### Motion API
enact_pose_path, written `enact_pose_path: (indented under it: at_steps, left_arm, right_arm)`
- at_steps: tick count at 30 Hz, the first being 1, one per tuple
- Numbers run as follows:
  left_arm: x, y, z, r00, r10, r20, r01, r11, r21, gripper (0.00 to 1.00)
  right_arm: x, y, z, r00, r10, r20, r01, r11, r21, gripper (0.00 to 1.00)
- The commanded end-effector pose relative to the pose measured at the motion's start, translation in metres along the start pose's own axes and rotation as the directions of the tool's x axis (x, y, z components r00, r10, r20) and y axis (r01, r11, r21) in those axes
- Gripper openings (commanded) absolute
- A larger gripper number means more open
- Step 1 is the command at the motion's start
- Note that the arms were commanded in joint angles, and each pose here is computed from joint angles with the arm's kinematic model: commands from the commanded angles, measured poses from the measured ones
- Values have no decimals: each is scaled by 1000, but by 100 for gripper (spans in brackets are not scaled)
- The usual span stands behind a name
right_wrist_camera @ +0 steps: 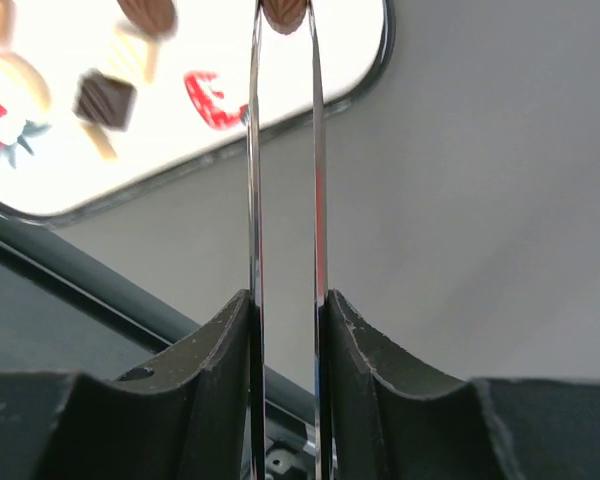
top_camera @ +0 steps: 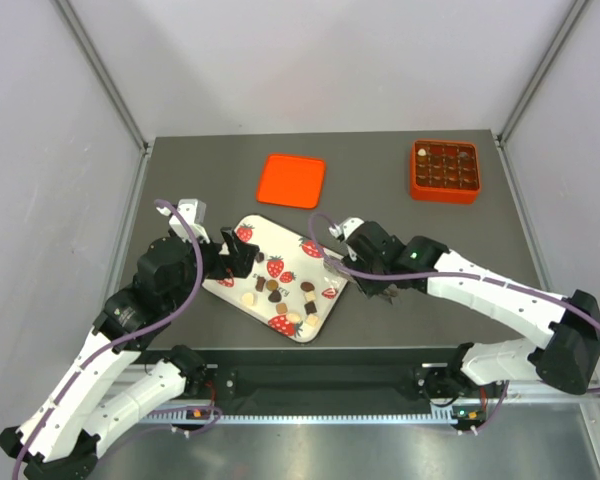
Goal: Pack the chocolate
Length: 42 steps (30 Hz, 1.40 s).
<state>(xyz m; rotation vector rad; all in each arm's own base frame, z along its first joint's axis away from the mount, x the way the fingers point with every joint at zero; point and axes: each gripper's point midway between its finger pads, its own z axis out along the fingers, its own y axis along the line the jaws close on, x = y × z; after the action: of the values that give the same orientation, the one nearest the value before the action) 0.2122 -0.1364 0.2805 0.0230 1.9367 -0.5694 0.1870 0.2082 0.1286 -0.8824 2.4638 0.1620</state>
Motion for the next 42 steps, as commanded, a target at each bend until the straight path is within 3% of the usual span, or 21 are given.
enact_pose_path:
  at_steps: [1,7,10,13,17,22,31,42]
  left_arm:
    - [-10,-3,-2,1000,-6,31,6,1000,7,99]
    - [-7,-3,0,1000,-3,22,3,1000,8,99]
    - [-8,-4,1,1000,-4,24,4,1000,13,99]
    - [-8,-4,2,1000,0,22,0,1000,10,99]
    - [-8,-3,3,1000,7,21,-7,1000,6,99]
    - [-5,0,7,1000,17,12,-17,1000,-9,99]
    - [-1,4,9,1000,24,1,-24,999,-28,99]
    - [3,3,15,1000,11,-11,-12,1000,-26,99]
  right_arm:
    - [-41,4,-23,992,29,121,-27,1000,-16,30]
    - [-79,-25,-34,979,78,188,-84,996,22,29]
    - [-100,-71,-39,963,141,231,-165,982,90,28]
    - [-115,-136,-44,933,224,280,-286,937,202,28]
    - [-124,-228,-51,881,317,353,-441,820,365,28]
    - [-127,-298,-26,853,386,351,-513,742,431,29]
    - [-138,-345,7,830,442,339,-554,716,424,30]
    - [-136,-350,29,833,461,306,-551,733,399,31]
